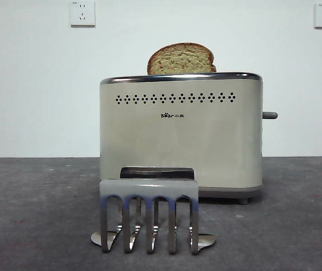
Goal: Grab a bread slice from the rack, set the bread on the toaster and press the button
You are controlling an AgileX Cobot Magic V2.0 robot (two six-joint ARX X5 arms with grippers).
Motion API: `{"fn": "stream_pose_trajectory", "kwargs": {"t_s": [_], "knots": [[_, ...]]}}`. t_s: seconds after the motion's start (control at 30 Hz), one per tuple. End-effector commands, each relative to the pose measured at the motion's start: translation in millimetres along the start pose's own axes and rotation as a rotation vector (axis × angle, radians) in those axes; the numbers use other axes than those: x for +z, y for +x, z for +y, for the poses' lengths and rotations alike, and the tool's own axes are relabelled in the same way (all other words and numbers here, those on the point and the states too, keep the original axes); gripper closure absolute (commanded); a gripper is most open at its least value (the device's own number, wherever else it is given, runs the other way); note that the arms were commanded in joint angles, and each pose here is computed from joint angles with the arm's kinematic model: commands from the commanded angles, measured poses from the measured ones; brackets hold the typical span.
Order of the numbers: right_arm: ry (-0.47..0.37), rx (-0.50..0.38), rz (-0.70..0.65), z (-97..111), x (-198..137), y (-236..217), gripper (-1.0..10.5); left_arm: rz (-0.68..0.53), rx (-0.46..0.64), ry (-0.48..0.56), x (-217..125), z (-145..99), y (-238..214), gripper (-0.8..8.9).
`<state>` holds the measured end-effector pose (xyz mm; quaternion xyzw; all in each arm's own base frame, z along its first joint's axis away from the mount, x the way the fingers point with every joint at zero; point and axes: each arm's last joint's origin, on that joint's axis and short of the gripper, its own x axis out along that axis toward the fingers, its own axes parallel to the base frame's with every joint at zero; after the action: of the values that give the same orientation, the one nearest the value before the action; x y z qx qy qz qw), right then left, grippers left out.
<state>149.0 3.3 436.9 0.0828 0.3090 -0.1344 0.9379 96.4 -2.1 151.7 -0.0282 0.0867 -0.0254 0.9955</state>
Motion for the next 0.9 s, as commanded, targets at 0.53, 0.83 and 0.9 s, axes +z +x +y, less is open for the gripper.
{"fn": "stream_pose_trajectory", "kwargs": {"t_s": [0.53, 0.83, 0.9], "knots": [[-0.002, 0.11, -0.471, -38, -150, 54, 9.5, 0.015, -0.006, -0.004, -4, 0, 2, 8.17], [-0.126, 0.167, -0.55, -42, -210, 97, 9.5, 0.018, -0.005, -0.004, -4, 0, 2, 8.17], [-0.127, 0.167, -0.55, -43, -218, 102, 9.5, 0.018, -0.005, -0.004, -4, 0, 2, 8.17]]}}
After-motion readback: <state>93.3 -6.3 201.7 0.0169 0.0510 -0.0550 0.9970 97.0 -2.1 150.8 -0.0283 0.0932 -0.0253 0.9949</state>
